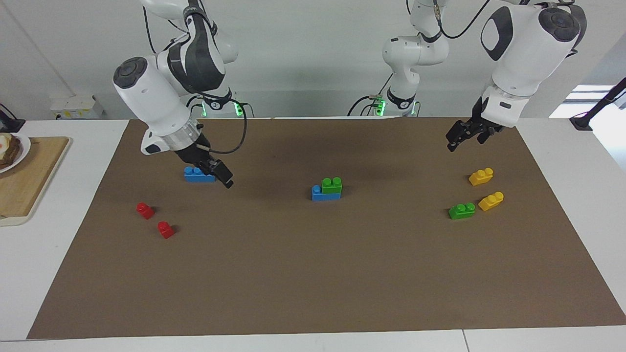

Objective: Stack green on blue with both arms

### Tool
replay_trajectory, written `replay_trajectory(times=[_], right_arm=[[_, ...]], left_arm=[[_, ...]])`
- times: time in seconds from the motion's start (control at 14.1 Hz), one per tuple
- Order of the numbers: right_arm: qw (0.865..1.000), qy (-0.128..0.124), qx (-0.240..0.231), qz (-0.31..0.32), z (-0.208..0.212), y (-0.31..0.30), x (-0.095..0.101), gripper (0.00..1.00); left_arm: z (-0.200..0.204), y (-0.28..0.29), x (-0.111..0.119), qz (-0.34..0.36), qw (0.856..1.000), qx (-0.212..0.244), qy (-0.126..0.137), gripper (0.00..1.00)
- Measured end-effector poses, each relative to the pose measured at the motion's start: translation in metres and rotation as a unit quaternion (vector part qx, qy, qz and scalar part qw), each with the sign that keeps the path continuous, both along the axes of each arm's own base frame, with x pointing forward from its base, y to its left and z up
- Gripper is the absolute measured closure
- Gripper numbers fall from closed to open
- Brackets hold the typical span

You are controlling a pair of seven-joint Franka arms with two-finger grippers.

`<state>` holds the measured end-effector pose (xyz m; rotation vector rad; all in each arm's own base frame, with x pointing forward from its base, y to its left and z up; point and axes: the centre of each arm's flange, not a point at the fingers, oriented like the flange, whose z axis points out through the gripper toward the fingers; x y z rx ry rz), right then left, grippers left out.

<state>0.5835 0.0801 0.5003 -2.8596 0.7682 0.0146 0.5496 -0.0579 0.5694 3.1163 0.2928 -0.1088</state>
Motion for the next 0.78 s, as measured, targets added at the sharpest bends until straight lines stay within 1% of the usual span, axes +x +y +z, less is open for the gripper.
replay_trajectory(times=[0.14,0.35,0.42,0.57,0.71,0.78], right_arm=[[0.996,-0.008,-0.04,0.075,0.018,-0.013,-0.001,0.0],[0.985,-0.015,-0.073,0.157,0.043,-0.037,-0.005,0.0],[0.982,-0.015,-0.077,0.175,0.05,-0.048,-0.008,0.01],[0.977,-0.014,-0.078,0.196,0.06,-0.071,-0.015,0.0],[0.976,-0.011,-0.078,0.205,0.068,-0.085,-0.021,0.02],[0.975,-0.007,-0.077,0.208,0.072,-0.087,-0.023,0.0]], left_arm=[[-0.011,-0.004,-0.003,-0.004,1.0,0.001,0.012,0.0],[-0.013,-0.009,-0.005,-0.009,1.0,0.002,0.015,0.0],[-0.013,-0.009,-0.007,-0.01,1.0,0.002,0.018,0.0],[-0.013,-0.012,-0.009,-0.014,1.0,0.002,0.022,0.0],[-0.012,-0.015,-0.011,-0.018,1.0,0.002,0.021,0.0],[-0.01,-0.015,-0.012,-0.019,1.0,0.002,0.019,0.0]])
